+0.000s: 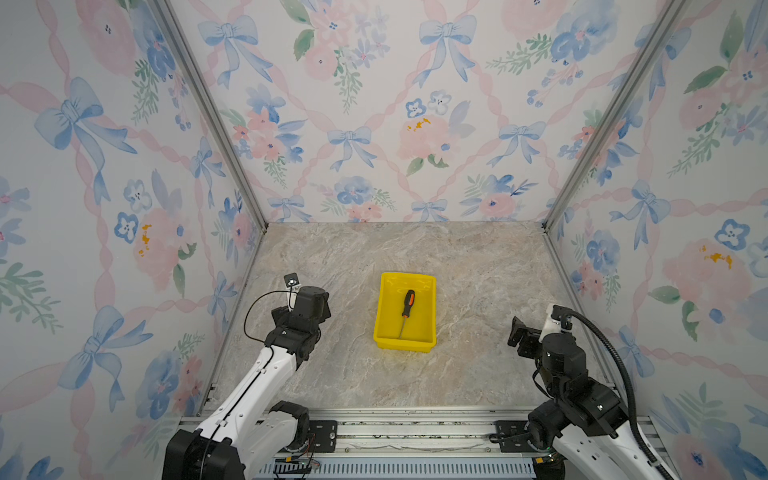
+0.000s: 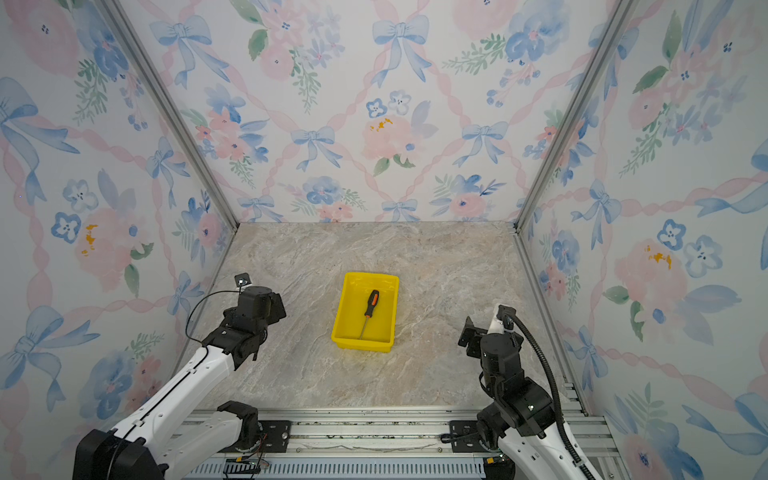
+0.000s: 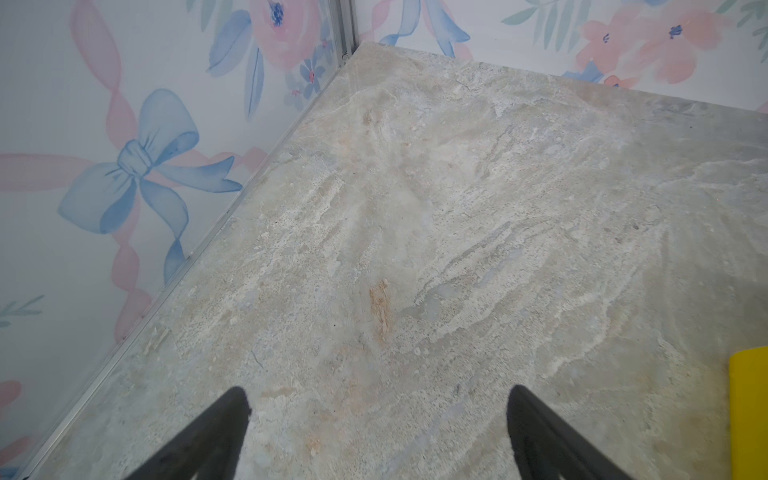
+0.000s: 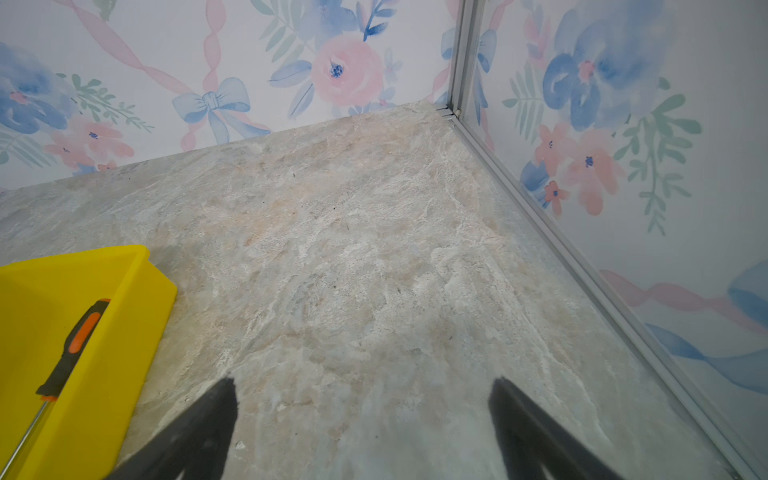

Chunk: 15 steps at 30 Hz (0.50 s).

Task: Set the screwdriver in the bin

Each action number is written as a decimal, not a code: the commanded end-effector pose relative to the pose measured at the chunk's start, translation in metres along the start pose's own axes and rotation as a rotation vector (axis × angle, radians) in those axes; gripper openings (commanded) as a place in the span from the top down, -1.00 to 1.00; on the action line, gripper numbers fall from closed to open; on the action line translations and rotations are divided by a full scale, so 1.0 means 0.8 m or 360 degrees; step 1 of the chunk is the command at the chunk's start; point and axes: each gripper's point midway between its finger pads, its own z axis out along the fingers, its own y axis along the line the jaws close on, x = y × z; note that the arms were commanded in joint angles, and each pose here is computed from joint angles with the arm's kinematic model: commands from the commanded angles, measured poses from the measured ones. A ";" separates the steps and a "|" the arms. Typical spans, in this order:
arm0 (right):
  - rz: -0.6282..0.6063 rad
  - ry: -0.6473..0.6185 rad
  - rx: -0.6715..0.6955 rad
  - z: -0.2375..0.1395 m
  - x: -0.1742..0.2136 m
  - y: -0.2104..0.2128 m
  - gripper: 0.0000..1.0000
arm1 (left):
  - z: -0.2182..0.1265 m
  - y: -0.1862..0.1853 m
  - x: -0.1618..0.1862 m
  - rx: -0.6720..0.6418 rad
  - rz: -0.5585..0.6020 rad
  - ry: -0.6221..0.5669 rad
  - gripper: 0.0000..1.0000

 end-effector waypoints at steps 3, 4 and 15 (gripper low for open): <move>-0.0099 -0.0213 0.0158 0.005 -0.003 -0.028 -0.94 | 0.012 -0.013 -0.005 0.0155 0.0090 -0.0275 -0.95; -0.0107 -0.0252 0.0153 0.006 -0.005 -0.027 -0.93 | 0.012 -0.013 -0.001 0.0172 0.0118 -0.0312 -0.95; -0.0297 -0.0142 0.0205 0.053 0.034 -0.030 -0.94 | 0.041 0.005 0.018 0.0180 0.0107 -0.0361 -0.95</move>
